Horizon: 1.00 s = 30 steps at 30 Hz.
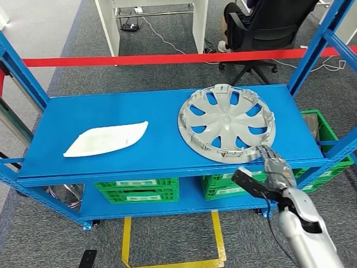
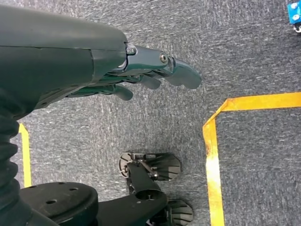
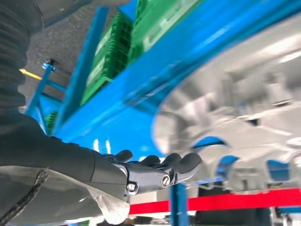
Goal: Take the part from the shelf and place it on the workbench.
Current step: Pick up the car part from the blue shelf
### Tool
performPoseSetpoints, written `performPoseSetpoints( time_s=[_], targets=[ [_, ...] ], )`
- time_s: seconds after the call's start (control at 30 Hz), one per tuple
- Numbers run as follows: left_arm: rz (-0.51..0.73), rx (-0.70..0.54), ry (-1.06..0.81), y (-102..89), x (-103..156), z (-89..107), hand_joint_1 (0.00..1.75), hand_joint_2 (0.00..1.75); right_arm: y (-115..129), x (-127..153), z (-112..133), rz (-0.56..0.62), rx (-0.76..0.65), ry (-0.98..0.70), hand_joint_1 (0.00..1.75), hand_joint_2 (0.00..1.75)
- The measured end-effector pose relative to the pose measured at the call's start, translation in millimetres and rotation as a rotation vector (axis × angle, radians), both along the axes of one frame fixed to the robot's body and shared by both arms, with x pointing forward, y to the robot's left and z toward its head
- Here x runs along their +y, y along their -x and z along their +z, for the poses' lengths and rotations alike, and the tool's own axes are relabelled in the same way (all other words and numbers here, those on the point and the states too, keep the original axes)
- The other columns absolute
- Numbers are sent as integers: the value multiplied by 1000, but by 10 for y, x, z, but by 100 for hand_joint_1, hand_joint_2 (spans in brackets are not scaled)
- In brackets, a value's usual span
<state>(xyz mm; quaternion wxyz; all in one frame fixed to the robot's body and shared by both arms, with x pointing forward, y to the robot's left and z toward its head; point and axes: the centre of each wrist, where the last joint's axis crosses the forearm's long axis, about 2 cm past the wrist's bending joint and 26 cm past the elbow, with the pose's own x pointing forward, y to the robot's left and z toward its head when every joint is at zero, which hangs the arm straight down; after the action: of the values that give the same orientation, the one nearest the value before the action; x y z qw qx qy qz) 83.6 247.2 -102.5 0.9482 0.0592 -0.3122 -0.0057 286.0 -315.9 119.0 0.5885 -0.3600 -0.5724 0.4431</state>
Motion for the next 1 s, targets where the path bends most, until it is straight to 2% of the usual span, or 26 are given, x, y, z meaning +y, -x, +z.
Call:
performPoseSetpoints(
  time_s=[0.3, 0.5, 0.8, 1.0],
  targets=[
    [-13, 7, -3, -18, 4, 3, 0, 175, -551, 296, 234, 98, 14, 96, 0, 175],
    [-21, 11, -3, -28, 4, 5, 0, 175, -782, 403, 344, 143, 71, 129, 0, 175],
    [-25, 13, -6, -32, 16, 5, 0, 175, -853, 330, 245, 164, 174, 53, 0, 175],
    [-36, 17, -5, -34, 20, 5, 0, 175, -851, 213, 152, 216, 284, -75, 0, 175]
  ],
)
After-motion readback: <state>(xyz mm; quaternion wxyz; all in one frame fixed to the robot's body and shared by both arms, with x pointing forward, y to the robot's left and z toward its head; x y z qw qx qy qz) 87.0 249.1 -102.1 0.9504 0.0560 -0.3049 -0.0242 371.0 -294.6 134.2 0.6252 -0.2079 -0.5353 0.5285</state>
